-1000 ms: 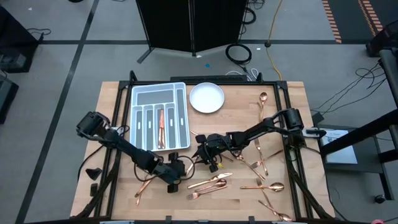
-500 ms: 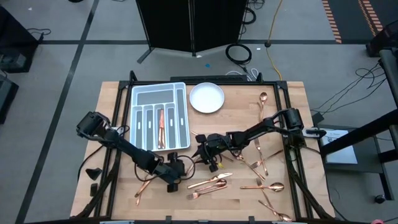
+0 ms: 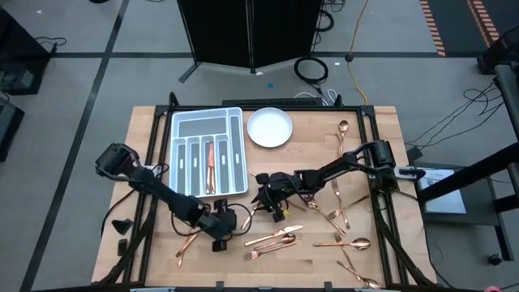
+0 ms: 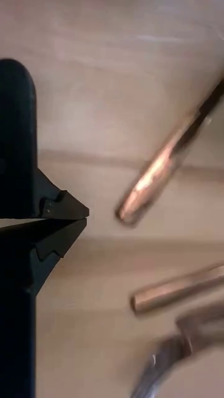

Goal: Sort silverware
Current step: Put the knife on the utensil tray

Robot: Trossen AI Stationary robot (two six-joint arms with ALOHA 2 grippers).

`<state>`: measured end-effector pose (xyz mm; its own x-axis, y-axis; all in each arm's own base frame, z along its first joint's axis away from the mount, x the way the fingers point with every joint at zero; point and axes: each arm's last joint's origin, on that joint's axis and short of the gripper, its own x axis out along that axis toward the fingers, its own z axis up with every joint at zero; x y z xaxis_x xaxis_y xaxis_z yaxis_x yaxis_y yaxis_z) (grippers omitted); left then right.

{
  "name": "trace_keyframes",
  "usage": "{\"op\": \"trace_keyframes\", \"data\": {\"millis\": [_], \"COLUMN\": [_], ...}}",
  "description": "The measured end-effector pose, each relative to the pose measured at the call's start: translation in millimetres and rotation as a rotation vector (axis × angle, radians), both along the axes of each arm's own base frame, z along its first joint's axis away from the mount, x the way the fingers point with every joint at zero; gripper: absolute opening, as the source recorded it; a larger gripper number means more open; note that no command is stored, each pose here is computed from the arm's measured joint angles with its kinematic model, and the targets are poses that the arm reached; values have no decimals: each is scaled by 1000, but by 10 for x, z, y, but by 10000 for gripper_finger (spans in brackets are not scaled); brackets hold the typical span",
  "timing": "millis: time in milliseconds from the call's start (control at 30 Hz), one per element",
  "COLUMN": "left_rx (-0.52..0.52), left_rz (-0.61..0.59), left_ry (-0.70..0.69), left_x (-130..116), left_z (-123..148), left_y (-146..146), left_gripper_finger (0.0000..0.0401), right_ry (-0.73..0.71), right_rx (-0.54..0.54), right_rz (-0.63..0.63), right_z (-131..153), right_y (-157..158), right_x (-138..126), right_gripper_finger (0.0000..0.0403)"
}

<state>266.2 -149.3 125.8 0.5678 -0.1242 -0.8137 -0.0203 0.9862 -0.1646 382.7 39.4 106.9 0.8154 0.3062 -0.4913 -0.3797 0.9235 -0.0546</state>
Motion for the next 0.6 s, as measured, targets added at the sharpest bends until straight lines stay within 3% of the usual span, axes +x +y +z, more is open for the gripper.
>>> {"op": "trace_keyframes", "data": {"millis": [267, 600], "left_rx": [-10, -2], "left_rz": [11, 19], "left_ry": [-124, -132], "left_x": [90, 152], "left_z": [69, -61], "left_y": [-32, -44], "left_gripper_finger": [0, 0], "right_ry": [-7, -9], "right_rx": [-2, -1], "right_rz": [-8, -8], "right_z": [6, 9], "right_y": [-35, -36], "right_x": [6, 7], "right_gripper_finger": [123, 123]}}
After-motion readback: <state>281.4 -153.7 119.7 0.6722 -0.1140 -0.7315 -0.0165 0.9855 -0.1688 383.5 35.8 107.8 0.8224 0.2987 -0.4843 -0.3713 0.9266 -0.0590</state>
